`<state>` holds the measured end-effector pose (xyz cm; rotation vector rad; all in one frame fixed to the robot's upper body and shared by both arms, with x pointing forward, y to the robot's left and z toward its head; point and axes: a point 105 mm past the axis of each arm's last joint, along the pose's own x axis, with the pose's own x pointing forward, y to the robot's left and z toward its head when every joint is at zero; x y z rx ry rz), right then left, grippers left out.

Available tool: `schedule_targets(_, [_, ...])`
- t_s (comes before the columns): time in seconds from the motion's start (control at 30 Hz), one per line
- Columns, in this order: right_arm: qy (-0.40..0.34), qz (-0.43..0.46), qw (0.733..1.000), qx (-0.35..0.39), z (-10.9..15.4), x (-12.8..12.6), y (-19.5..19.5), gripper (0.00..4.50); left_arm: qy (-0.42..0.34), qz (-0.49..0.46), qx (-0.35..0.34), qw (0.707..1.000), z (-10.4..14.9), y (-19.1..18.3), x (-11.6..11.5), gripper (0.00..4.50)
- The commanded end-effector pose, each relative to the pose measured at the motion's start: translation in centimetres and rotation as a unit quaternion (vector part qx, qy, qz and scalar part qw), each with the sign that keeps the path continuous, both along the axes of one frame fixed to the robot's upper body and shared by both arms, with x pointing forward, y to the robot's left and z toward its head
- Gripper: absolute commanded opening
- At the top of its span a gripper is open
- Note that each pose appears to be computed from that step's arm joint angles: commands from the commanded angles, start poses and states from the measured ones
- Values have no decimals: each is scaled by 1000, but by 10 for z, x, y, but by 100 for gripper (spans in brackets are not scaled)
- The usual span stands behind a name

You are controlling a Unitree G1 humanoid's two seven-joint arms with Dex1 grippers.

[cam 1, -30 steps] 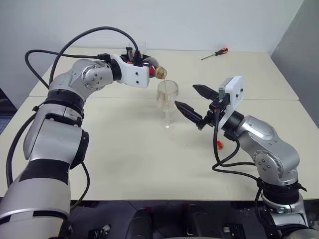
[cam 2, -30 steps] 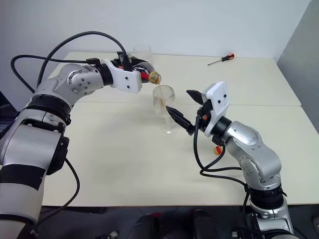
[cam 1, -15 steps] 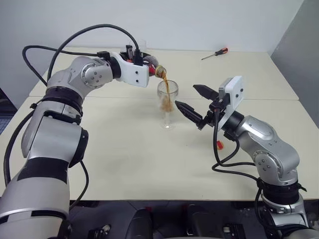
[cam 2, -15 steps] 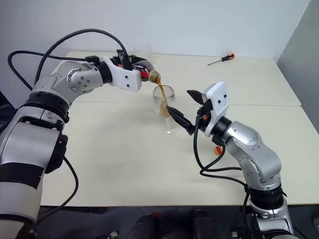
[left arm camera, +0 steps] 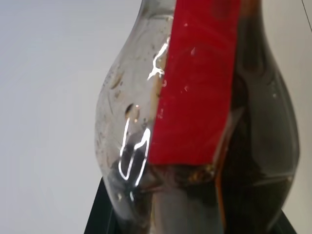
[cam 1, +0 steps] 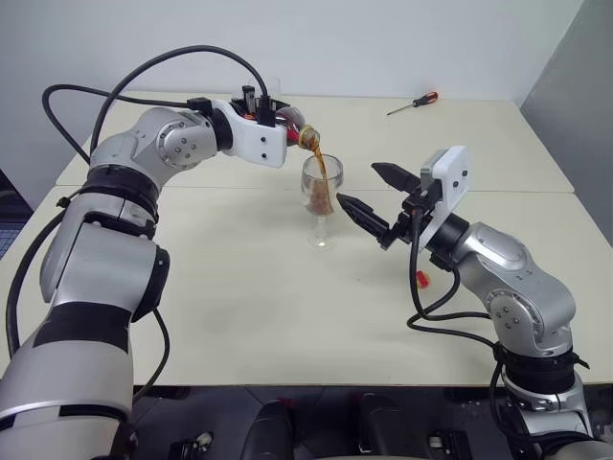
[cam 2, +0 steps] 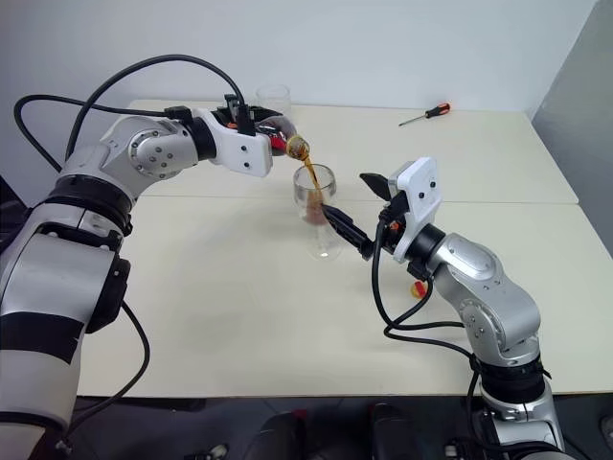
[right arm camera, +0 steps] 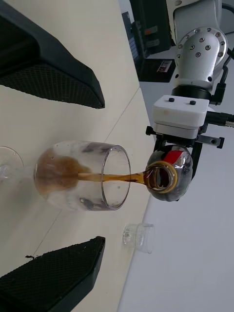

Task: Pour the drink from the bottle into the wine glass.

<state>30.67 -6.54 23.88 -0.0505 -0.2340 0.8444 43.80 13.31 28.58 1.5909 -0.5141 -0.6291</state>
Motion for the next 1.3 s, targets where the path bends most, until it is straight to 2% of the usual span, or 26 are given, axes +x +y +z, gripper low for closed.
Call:
schedule_targets(0.03, [-23, 4, 1000, 3, 10, -4, 1, 450, -48, -2, -14, 999, 34, 0, -4, 127])
schedule_targets(1.3, [-27, 6, 1000, -3, 10, -4, 1, 450, -61, 5, -5, 998, 39, -1, -2, 127])
